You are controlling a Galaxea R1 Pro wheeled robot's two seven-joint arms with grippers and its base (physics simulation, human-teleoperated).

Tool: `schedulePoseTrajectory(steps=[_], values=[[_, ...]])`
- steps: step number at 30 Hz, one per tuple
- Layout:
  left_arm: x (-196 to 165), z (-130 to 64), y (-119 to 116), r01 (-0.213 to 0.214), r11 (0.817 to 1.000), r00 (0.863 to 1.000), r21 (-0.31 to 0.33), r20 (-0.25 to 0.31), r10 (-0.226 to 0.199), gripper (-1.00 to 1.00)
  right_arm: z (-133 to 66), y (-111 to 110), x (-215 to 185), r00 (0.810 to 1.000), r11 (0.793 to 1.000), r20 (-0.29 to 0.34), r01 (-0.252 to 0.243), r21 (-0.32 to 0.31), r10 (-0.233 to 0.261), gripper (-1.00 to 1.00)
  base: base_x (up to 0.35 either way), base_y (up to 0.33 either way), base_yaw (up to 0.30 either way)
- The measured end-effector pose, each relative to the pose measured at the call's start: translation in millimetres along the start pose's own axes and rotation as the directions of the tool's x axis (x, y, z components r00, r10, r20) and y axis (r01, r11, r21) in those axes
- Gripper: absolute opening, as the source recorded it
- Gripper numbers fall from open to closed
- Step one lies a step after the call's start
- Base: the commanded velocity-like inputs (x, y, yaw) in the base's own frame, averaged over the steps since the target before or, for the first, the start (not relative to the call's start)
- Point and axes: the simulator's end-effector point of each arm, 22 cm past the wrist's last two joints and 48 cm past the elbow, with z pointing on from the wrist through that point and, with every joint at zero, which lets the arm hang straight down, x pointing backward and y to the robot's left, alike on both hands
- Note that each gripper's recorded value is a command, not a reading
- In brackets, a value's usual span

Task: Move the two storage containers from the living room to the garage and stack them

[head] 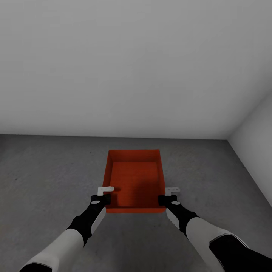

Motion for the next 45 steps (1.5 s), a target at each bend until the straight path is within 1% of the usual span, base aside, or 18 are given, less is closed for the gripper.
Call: schedulePoseTrajectory(steps=[45], values=[[50.7, 66.0, -7.1, 0.000, 1.000, 1.000, 0.000, 0.001, 0.000, -1.00, 65.9, 1.1, 51.4, 1.000, 1.000, 0.001, 0.000, 0.000, 0.000, -1.00, 0.000, 0.000, 0.000]])
